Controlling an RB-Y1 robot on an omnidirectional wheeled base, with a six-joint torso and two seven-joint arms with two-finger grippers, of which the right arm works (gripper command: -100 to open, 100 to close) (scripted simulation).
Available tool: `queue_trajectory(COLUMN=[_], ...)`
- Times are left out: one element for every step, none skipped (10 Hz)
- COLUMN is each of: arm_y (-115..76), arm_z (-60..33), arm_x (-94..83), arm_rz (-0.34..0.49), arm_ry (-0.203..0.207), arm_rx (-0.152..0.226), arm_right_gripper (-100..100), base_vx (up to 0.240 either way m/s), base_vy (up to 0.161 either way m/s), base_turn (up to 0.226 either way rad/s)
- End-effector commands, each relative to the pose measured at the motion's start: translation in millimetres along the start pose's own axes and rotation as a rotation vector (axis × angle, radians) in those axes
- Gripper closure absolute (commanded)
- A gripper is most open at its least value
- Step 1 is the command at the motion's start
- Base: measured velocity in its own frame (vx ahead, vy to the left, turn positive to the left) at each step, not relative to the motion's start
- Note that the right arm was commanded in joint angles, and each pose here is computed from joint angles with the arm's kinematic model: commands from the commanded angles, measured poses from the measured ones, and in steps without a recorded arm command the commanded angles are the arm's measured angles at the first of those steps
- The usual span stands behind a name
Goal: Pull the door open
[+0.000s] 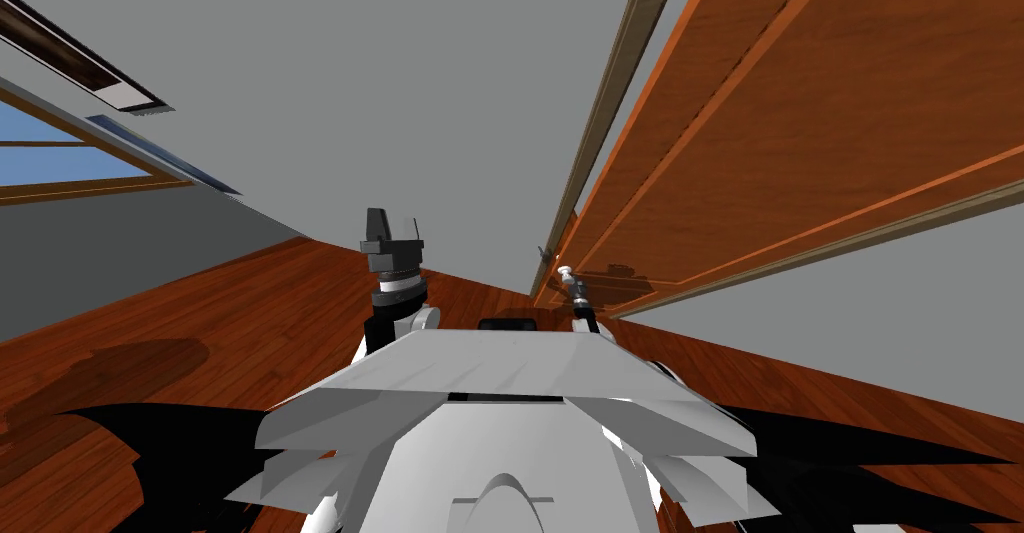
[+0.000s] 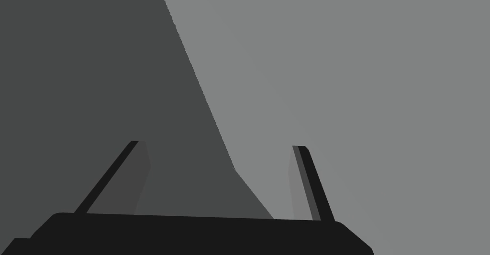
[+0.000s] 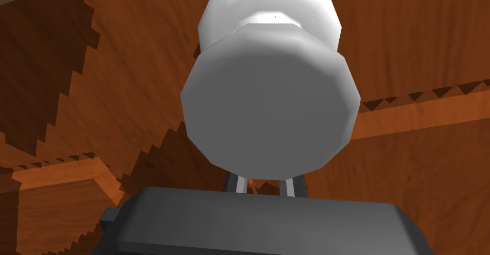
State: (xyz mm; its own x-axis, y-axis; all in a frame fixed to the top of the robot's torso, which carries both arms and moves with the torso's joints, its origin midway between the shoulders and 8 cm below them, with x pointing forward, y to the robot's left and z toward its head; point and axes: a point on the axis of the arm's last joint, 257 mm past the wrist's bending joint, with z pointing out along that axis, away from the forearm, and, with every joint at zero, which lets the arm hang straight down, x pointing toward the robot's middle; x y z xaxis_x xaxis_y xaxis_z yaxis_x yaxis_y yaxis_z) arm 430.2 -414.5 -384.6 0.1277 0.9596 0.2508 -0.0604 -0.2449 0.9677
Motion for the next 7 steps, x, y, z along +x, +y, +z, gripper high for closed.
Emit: queue_trajectory(arm_y=[1.1, 1.1, 1.1, 1.1, -3.0, -16.8, -17.8], arm_z=[6.2, 6.2, 6.2, 6.2, 3.5, -6.4, -7.2], arm_x=[24.1, 24.1, 24.1, 24.1, 20.9, 9.8, 9.0], arm_rz=[0.033, 0.033, 0.033, 0.033, 0.031, 0.023, 0.023], arm_ry=[0.037, 0.037, 0.037, 0.037, 0.03, 0.006, 0.004], arm_rx=[-0.016, -0.016, -0.016, -0.016, -0.005, 0.032, 0.035], arm_right_gripper=[100, 100, 100, 100, 100, 100, 100], base_vx=[-0.018, -0.018, -0.007, 0.003, 0.0, 0.003, 0.009], base_vy=[-0.005, 0.016, 0.011, 0.002, 0.0, 0.0, 0.007], base_turn=[-0.004, -0.043, -0.004, 0.014, 0.0, 0.019, -0.013])
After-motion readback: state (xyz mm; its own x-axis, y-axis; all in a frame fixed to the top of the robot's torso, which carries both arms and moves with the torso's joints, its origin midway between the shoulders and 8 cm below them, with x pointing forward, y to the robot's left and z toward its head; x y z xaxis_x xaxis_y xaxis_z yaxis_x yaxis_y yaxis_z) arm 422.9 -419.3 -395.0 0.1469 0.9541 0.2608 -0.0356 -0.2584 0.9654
